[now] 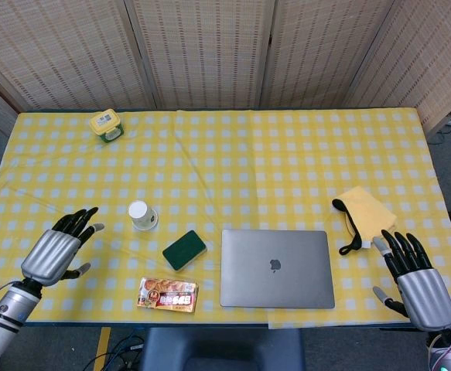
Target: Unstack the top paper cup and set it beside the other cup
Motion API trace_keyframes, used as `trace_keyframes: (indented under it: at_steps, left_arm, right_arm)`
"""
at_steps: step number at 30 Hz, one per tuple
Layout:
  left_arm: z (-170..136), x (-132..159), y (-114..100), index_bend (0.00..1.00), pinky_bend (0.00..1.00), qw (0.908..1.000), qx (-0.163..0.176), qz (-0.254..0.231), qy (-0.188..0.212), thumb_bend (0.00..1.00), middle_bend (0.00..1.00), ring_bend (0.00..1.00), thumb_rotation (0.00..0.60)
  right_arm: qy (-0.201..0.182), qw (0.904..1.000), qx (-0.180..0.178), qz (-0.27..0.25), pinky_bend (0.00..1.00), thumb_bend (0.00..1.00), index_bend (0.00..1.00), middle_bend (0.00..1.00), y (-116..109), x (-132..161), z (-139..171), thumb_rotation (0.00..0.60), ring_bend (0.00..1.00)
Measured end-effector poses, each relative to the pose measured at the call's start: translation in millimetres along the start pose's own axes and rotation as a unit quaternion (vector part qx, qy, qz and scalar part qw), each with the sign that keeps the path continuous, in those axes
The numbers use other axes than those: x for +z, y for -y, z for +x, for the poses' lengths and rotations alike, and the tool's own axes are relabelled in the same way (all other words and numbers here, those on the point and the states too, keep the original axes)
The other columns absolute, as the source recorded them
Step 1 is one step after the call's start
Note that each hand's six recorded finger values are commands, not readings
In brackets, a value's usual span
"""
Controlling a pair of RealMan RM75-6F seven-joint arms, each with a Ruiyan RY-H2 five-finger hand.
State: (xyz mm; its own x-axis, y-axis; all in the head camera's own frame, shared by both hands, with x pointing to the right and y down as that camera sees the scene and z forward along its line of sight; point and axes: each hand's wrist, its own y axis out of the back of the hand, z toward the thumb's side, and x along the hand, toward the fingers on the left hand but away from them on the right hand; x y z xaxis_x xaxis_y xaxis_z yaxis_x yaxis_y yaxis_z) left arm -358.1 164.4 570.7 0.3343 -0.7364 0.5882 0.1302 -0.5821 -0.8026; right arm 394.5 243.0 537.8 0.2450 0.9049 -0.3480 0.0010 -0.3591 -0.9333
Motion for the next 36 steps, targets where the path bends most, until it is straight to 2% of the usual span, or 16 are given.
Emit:
trace_keyframes:
  at_steps: [10, 20, 28, 36]
  left_arm:
    - [65, 15, -20, 0.25, 0.16, 0.9984, -0.033, 0.045, 0.008, 0.26, 0.0, 0.0, 0.6]
    - [108, 37, -28, 0.23, 0.16, 0.9955, -0.059, 0.073, 0.012, 0.26, 0.0, 0.0, 0.6]
    - [138, 53, -21, 0.24, 0.16, 0.9925, -0.084, 0.087, 0.022, 0.26, 0.0, 0.0, 0.6]
    - [151, 59, -7, 0.24, 0.16, 0.9886, -0.102, 0.108, 0.025, 0.26, 0.0, 0.0, 0.6]
  right_arm:
    - [0.021, 0.9997, -0.006, -0.008, 0.0, 0.19, 0.0, 0.0, -1, -12, -11, 0.6, 0.0]
    - [0.037, 0.9992, 0.007, -0.01, 0.0, 0.19, 0.0, 0.0, 3, -20, -20, 0.6, 0.0]
    - [0.048, 0.9987, 0.006, -0.017, 0.0, 0.19, 0.0, 0.0, 0, -26, -26, 0.6, 0.0]
    - [0.051, 0.9985, 0.007, -0.019, 0.0, 0.19, 0.0, 0.0, 0, -29, -27, 0.6, 0.0]
